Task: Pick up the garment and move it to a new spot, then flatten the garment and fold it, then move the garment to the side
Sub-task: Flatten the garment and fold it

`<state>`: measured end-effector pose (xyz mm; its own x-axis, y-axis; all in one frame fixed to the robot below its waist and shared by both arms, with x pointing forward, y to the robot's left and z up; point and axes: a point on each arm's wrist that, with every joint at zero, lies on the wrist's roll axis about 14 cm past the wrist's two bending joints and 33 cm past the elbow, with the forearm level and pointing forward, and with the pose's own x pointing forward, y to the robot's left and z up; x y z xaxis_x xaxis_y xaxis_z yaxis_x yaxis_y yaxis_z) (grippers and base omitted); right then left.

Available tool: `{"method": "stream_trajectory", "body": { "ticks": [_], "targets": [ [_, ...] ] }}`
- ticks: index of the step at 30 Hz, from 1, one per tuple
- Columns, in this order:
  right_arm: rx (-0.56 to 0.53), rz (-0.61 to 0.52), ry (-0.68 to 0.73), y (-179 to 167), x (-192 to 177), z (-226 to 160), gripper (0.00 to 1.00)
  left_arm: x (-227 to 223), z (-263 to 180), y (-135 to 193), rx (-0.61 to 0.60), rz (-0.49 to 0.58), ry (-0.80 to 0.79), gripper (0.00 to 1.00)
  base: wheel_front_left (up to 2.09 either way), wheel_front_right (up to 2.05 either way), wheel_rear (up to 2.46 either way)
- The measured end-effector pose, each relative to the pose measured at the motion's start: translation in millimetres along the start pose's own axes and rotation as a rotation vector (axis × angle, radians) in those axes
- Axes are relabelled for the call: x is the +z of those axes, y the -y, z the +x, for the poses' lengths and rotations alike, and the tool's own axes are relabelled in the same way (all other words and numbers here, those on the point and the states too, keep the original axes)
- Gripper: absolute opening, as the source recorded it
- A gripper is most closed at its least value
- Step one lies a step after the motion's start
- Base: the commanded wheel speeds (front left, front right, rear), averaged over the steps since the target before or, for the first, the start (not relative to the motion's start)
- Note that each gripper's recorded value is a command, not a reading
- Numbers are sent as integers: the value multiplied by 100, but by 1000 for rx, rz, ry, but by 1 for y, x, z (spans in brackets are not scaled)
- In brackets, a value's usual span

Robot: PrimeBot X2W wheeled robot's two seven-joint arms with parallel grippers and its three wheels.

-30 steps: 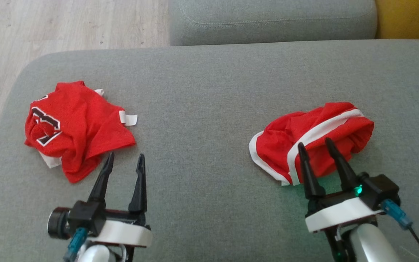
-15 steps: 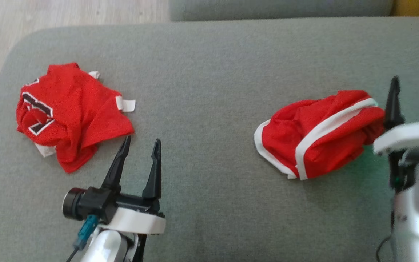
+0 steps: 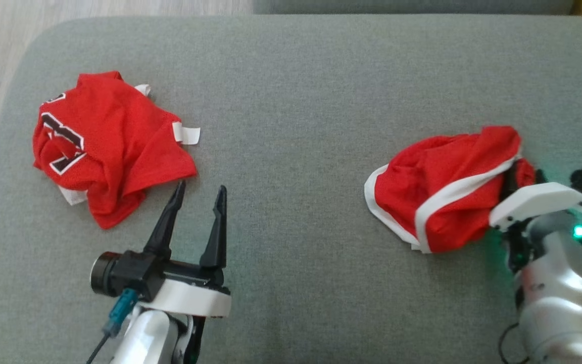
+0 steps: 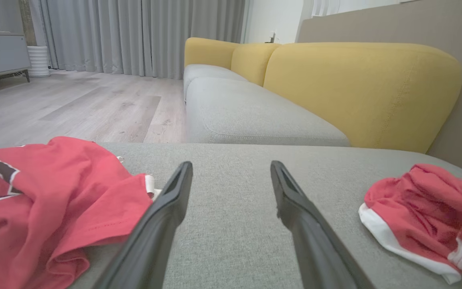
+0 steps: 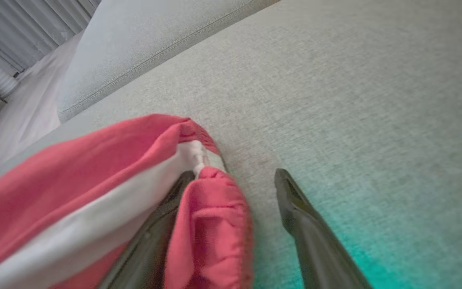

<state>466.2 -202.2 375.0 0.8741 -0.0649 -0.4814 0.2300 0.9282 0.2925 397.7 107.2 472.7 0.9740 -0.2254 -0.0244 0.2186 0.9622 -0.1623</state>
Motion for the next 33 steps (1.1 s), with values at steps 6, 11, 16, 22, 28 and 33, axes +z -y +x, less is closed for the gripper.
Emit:
{"method": "stream_trajectory", "body": {
  "ticks": [6, 11, 16, 22, 28, 33],
  "targets": [
    [46, 8, 81, -20, 16, -5, 0, 14, -2, 1, 2, 7, 40, 100, 0, 0, 0],
    [26, -17, 207, -13, 54, -12, 0, 23, -4, 0, 11, 11, 69, 100, 0, 0, 0],
    [-2, -98, 397, -5, 117, -27, 0, 29, -10, 2, 17, 0, 87, 100, 0, 0, 0],
    [2, -207, 690, -24, 230, -67, 0, 31, -19, 5, 20, -11, 97, 100, 0, 0, 0],
    [47, -382, 858, -51, 299, -115, 0, 33, -24, 8, 17, -16, 107, 100, 0, 0, 0],
    [173, -522, 873, -100, 299, -126, 0, 33, -27, 8, 19, -18, 107, 100, 0, 0, 0]
  ]
}}
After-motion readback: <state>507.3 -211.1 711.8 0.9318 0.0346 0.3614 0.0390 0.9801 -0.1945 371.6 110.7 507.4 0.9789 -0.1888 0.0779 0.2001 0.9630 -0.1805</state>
